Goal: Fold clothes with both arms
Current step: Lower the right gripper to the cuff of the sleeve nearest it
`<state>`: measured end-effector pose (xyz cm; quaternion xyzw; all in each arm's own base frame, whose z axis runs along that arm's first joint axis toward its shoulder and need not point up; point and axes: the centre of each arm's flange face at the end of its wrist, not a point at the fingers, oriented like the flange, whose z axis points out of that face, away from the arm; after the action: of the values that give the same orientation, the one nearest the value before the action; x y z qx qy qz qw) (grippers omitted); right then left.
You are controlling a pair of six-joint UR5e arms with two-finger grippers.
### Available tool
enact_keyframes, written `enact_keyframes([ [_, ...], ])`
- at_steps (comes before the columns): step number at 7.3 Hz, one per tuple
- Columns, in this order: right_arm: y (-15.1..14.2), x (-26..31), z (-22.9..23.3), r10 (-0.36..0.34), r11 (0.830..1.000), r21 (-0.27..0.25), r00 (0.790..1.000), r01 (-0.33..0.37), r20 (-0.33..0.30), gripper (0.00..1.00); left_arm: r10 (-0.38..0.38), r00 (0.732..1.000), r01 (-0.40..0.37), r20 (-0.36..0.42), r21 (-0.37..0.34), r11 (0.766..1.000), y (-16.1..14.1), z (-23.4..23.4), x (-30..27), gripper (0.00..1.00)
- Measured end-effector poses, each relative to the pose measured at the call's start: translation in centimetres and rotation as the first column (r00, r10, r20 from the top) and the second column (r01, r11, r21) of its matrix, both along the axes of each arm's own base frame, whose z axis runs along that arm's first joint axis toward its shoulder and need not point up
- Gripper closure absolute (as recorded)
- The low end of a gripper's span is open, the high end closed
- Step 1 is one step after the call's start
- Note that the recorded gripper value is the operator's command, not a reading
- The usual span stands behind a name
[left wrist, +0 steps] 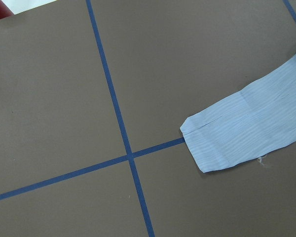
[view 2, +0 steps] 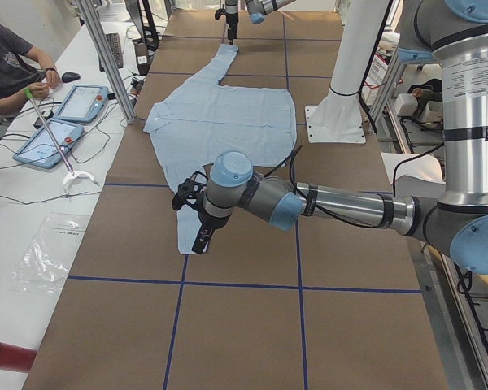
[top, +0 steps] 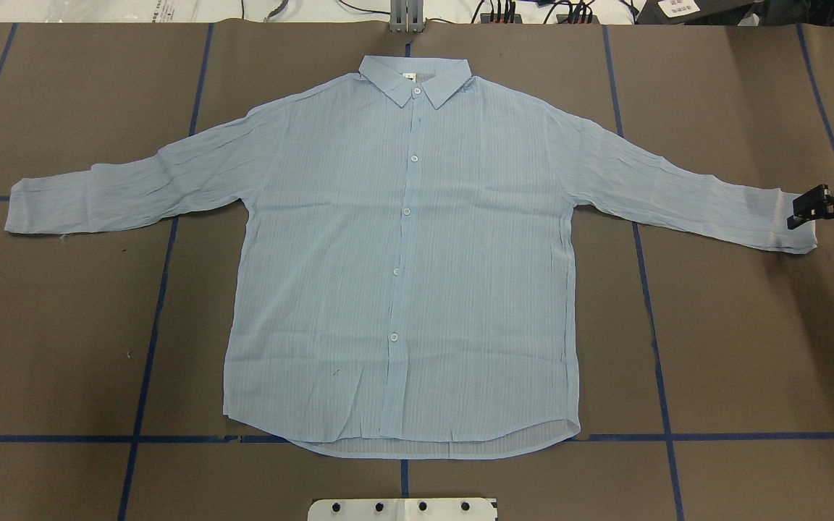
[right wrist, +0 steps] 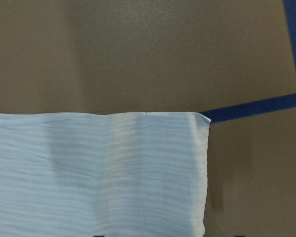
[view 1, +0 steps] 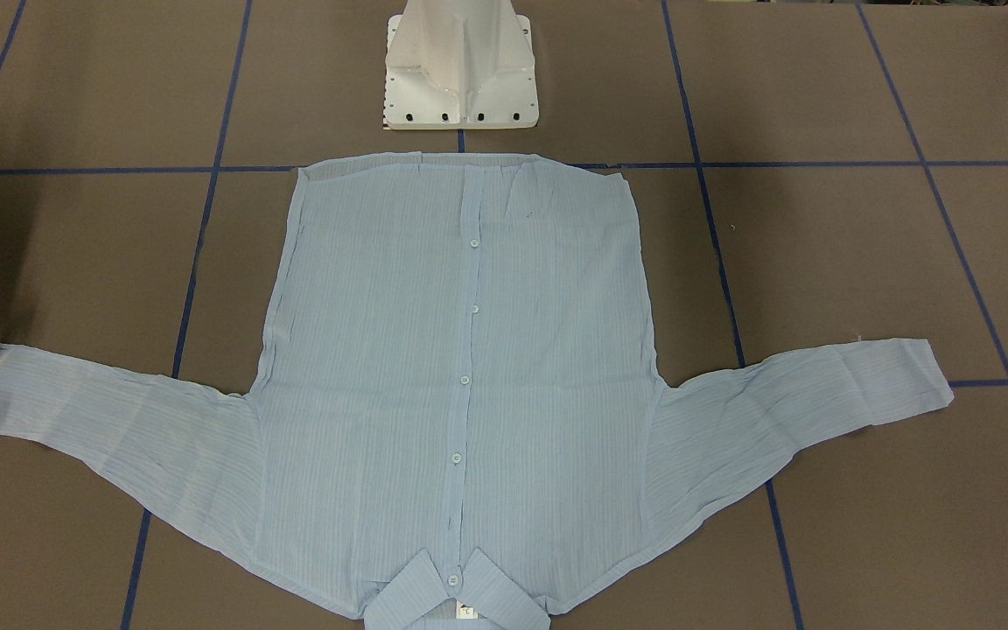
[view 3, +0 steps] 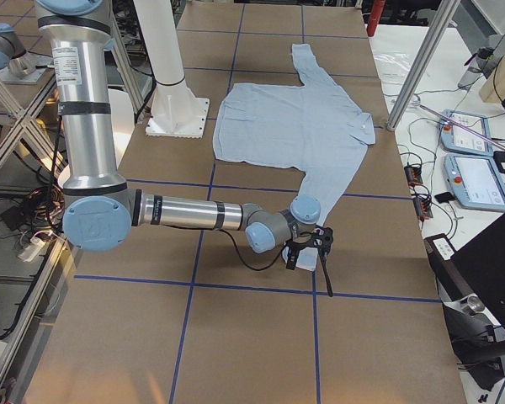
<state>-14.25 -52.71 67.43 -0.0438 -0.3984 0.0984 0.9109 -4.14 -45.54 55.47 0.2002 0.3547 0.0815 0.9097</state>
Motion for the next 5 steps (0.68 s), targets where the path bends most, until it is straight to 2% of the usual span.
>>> enact_keyframes([
  [2, -0.14, -0.64, 0.31, 0.003, 1.0, -0.02, 1.0, -0.003, -0.002, 0.26, 0.0, 1.0, 0.0, 0.0, 0.003, 1.0, -0.02, -0.11, 0.0, 0.0],
  [3, -0.11, -0.73, 0.52, 0.002, 1.0, -0.025, 1.0, -0.003, -0.004, 0.26, -0.001, 1.0, 0.001, 0.001, 0.004, 1.0, -0.02, -0.18, -0.01, 0.0],
  [4, -0.05, -0.75, 0.83, 0.002, 1.0, -0.031, 1.0, -0.002, -0.006, 0.34, -0.001, 1.0, 0.001, 0.001, 0.005, 1.0, -0.01, -0.26, -0.01, 0.0],
  [5, -0.02, -0.78, 0.99, 0.002, 0.999, -0.036, 1.0, -0.003, -0.007, 0.52, -0.001, 1.0, 0.001, 0.002, 0.006, 1.0, -0.01, -0.28, -0.02, 0.0],
])
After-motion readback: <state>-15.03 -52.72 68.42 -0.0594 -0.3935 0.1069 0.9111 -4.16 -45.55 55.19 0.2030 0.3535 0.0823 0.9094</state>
